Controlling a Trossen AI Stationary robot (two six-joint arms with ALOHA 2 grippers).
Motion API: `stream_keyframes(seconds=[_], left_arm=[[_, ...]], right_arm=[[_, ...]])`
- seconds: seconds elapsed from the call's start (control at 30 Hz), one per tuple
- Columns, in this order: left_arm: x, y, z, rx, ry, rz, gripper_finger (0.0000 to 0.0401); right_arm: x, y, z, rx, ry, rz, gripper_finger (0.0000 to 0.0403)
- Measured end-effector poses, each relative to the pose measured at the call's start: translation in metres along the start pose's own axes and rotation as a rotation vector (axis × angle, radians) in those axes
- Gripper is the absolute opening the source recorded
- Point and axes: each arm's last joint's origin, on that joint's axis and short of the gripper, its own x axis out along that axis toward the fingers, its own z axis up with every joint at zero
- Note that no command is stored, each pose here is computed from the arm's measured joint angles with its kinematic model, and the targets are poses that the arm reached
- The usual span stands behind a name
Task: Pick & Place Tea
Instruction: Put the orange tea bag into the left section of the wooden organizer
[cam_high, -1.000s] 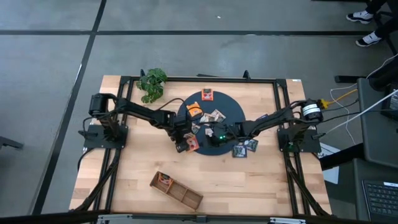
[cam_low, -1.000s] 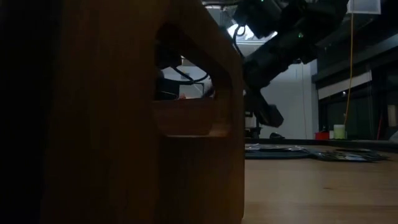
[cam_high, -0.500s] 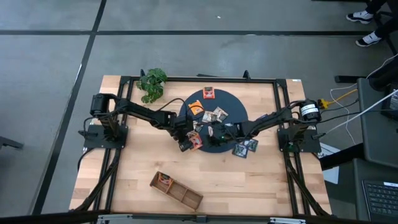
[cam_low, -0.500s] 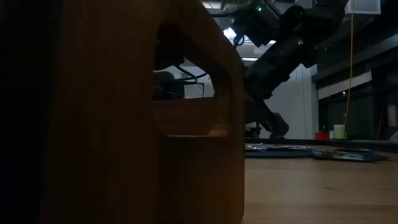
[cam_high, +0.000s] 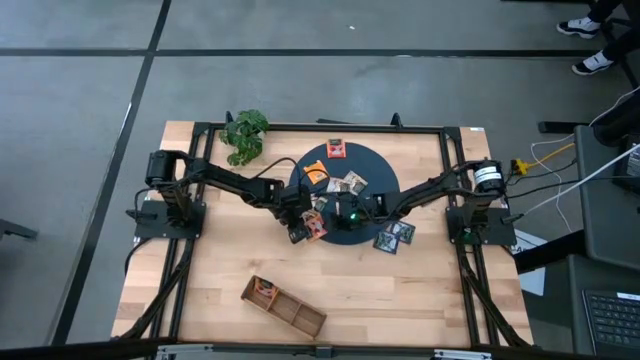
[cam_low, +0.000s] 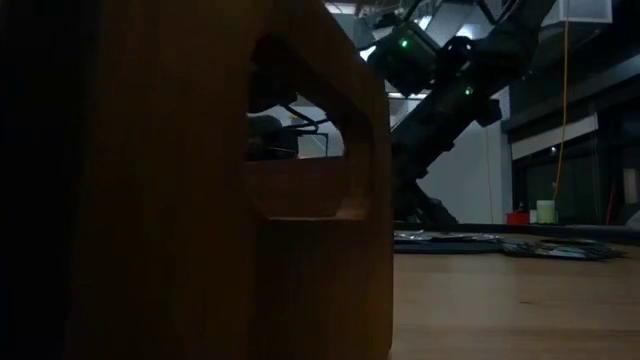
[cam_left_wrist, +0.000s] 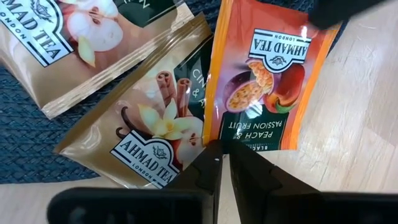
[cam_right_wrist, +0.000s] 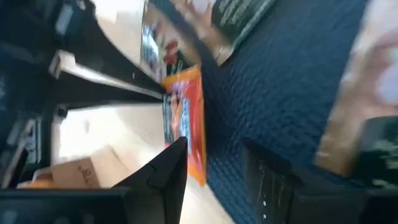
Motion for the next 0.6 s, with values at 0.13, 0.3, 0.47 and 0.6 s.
stream_keyframes(seconds=[0.13, 0.3, 0.47, 0.6], left_arm=[[0.0000, -0.0001, 0.0000, 0.011, 0.000, 0.000, 0.0032], [0.0000, -0.0001, 0.0000, 0.018, 0.001, -0.002, 0.0033], [0.0000, 0.0002, 0.0001, 0.017, 0.001, -0.001, 0.0032], [-0.0003, 0.0013, 0.0001, 0.000, 0.006, 0.000, 0.0036]], right_arm=[[0.0091, -0.0007, -0.0010, 0.001, 0.026, 0.057, 0.0149], [0.0116, -0.0024, -0.0014, 0.018, 0.029, 0.056, 0.0132], [0.0116, -0.0024, -0.0014, 0.000, 0.029, 0.056, 0.0046], [0.0114, -0.0023, -0.0015, -0.001, 0.032, 0.057, 0.0015]])
